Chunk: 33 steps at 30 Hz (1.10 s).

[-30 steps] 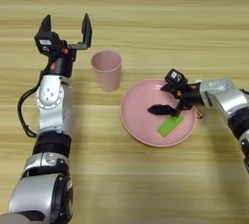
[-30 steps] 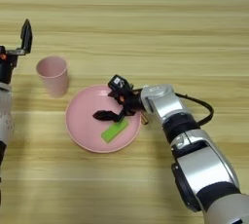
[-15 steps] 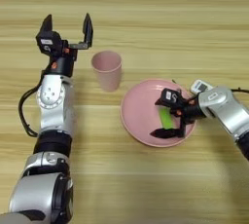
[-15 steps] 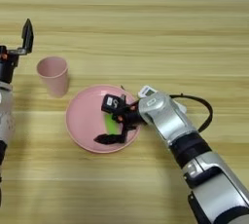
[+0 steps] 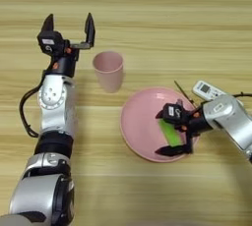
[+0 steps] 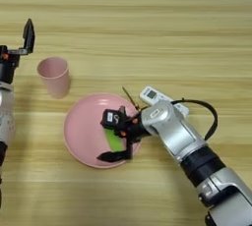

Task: Move the objects on the table

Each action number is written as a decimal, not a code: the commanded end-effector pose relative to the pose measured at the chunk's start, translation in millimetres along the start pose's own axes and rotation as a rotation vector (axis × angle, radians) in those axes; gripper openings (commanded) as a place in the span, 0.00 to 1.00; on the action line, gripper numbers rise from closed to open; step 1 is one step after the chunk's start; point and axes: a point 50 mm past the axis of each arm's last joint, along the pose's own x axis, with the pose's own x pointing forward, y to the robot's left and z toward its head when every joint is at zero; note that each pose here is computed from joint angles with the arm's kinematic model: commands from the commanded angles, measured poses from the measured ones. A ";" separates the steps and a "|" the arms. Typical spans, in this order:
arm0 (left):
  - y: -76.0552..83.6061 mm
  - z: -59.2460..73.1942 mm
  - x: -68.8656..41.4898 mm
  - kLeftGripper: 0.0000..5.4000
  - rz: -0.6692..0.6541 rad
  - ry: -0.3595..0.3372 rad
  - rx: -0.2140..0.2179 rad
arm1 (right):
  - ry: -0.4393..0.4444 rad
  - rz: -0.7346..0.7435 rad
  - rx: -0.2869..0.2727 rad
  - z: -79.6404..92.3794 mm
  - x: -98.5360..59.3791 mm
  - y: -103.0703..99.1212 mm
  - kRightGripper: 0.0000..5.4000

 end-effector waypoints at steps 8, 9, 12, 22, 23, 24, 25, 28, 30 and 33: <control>-3.3 2.6 2.9 1.00 -0.013 -0.013 0.011 | 0.055 0.145 -0.009 -11.2 -3.4 26.7 1.00; -3.5 2.4 2.7 1.00 -0.013 -0.012 0.012 | 0.061 0.150 -0.026 -10.7 -4.5 28.2 1.00; -3.2 1.8 2.4 1.00 -0.014 -0.010 0.013 | 0.069 0.185 -0.055 -8.4 -10.0 33.8 1.00; -3.3 2.9 2.7 1.00 -0.012 -0.014 0.013 | 0.094 0.308 -0.151 -3.2 -20.9 55.1 1.00; -3.4 3.0 2.7 1.00 -0.012 -0.014 0.013 | 0.099 0.316 -0.165 -3.1 -21.7 57.2 1.00; -3.4 3.1 2.8 1.00 -0.012 -0.014 0.013 | 0.100 0.330 -0.178 -2.4 -22.7 60.0 1.00; -3.6 3.4 3.0 1.00 -0.013 -0.015 0.013 | 0.097 0.343 -0.189 -1.2 -23.9 62.8 1.00; -3.9 4.1 3.4 1.00 -0.013 -0.016 0.013 | 0.090 0.357 -0.212 1.4 -25.7 65.9 1.00; -4.0 4.2 3.4 1.00 -0.013 -0.017 0.013 | 0.087 0.359 -0.220 2.2 -26.0 67.0 1.00; -4.1 4.5 3.3 1.00 -0.013 -0.017 0.013 | 0.078 0.365 -0.229 3.6 -25.9 69.1 1.00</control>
